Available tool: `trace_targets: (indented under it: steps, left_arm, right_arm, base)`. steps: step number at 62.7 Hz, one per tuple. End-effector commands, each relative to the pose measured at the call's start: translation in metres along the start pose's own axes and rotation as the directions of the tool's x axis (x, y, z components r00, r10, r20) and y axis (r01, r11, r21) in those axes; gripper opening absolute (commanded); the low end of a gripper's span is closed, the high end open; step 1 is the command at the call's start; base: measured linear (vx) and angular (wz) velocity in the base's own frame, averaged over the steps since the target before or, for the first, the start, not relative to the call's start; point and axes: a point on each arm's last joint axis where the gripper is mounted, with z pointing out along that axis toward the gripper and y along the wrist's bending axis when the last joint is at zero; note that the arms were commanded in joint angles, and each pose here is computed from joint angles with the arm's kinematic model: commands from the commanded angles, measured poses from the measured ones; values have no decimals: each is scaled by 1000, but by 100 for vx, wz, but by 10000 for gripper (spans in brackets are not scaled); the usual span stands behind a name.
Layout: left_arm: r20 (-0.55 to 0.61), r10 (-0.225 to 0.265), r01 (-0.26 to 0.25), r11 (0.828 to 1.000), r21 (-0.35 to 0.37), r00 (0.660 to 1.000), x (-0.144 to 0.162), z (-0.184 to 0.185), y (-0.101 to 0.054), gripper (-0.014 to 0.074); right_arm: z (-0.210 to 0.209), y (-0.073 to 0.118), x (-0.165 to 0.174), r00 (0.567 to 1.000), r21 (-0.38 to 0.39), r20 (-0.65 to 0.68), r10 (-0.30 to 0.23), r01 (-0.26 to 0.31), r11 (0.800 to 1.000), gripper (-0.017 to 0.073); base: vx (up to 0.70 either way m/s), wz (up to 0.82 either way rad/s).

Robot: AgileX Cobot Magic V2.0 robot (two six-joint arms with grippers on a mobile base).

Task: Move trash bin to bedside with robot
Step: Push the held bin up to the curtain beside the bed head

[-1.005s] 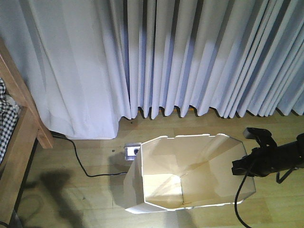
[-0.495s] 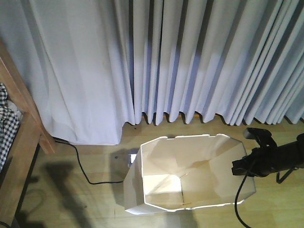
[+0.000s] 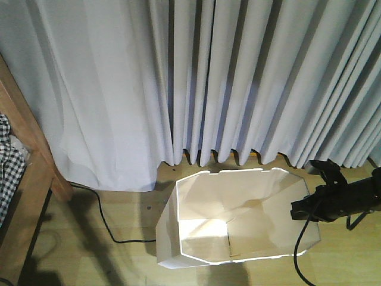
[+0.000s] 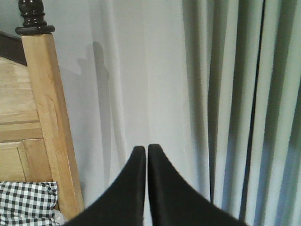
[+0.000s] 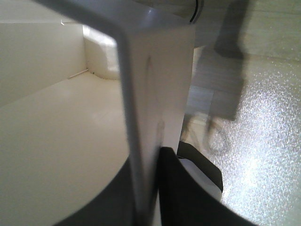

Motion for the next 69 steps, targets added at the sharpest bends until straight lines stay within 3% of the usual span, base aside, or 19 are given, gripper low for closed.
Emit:
trace_targets:
  steps: [1, 69]
  left_arm:
    - [70, -24, 23, 1000, 8, 997, -3, 0, 0, -6]
    - [70, -24, 23, 1000, 8, 997, -3, 0, 0, -6]
  right_arm:
    - [-19, 23, -20, 992, -198, 129, 9, 17, 980, -4]
    - [-19, 23, -20, 992, -199, 129, 9, 17, 980, -4]
  base:
    - [11, 5]
    - [7, 1]
